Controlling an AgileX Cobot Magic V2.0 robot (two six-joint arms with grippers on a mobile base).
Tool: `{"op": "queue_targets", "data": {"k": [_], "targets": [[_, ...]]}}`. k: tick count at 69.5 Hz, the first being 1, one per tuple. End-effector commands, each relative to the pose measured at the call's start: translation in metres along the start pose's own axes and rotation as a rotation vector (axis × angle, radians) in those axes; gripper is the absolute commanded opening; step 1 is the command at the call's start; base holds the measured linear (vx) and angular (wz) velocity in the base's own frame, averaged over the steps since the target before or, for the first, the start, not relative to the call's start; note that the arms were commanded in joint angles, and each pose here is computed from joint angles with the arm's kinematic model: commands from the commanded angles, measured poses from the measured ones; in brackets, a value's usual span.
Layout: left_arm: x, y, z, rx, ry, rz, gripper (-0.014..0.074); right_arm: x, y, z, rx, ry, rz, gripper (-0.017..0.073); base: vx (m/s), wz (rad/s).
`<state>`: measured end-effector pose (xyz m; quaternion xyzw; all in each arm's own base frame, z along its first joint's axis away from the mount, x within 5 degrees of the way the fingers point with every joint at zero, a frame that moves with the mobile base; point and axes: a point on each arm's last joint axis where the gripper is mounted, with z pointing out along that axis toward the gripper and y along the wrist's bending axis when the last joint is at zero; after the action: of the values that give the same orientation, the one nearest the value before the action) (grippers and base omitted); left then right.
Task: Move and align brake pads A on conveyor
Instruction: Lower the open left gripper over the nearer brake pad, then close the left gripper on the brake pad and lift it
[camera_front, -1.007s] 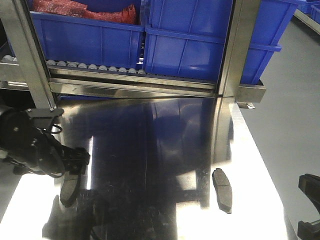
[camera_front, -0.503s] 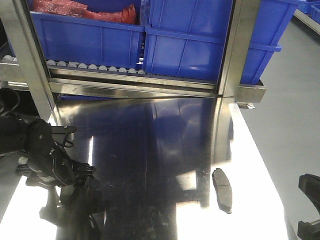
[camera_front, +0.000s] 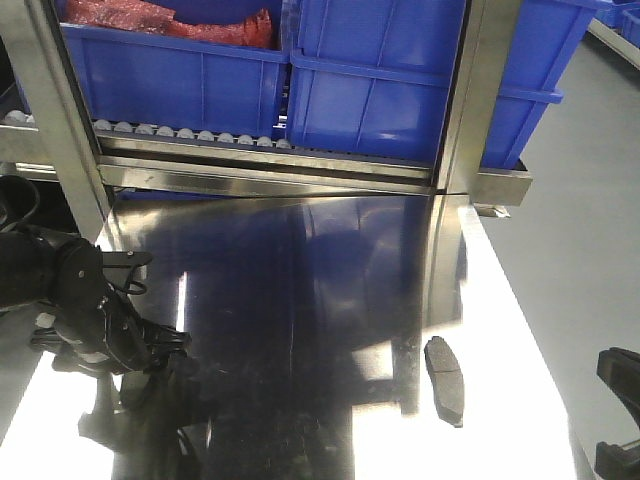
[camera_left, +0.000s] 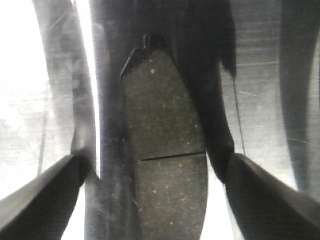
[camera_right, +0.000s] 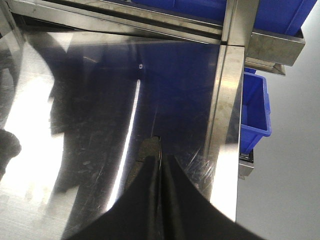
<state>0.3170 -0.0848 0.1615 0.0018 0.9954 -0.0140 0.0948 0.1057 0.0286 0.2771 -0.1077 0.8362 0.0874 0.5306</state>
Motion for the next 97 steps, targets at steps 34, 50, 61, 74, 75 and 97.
{"op": "queue_targets", "data": {"k": [34, 50, 61, 74, 75, 97], "targets": [[-0.0088, -0.0049, -0.0144, 0.032, -0.085, -0.010, 0.0407, -0.0148, -0.0018, -0.0034, 0.020, -0.090, -0.004, -0.0006, 0.00, 0.00], [-0.0089, -0.0049, -0.0151, 0.032, -0.087, -0.006, 0.0407, -0.0148, -0.0018, -0.0034, 0.020, -0.090, -0.004, -0.0006, 0.00, 0.00], [-0.0089, -0.0048, -0.0173, 0.034, -0.094, -0.006, 0.0407, -0.0148, -0.0018, -0.0034, 0.020, -0.090, -0.004, -0.0006, 0.00, 0.00], [-0.0090, -0.0048, -0.0183, 0.034, -0.096, -0.004, 0.0378, -0.0148, -0.0018, -0.0034, 0.020, -0.090, -0.004, -0.0006, 0.00, 0.00], [-0.0090, -0.0048, -0.0183, 0.034, -0.096, -0.004, 0.0372, -0.0148, -0.0018, -0.0034, 0.020, -0.090, -0.004, -0.0006, 0.00, 0.00], [-0.0092, -0.0048, -0.0183, 0.034, -0.099, 0.007, 0.0225, -0.0148, -0.0018, -0.0034, 0.020, -0.090, -0.004, -0.0006, 0.00, 0.00]]}}
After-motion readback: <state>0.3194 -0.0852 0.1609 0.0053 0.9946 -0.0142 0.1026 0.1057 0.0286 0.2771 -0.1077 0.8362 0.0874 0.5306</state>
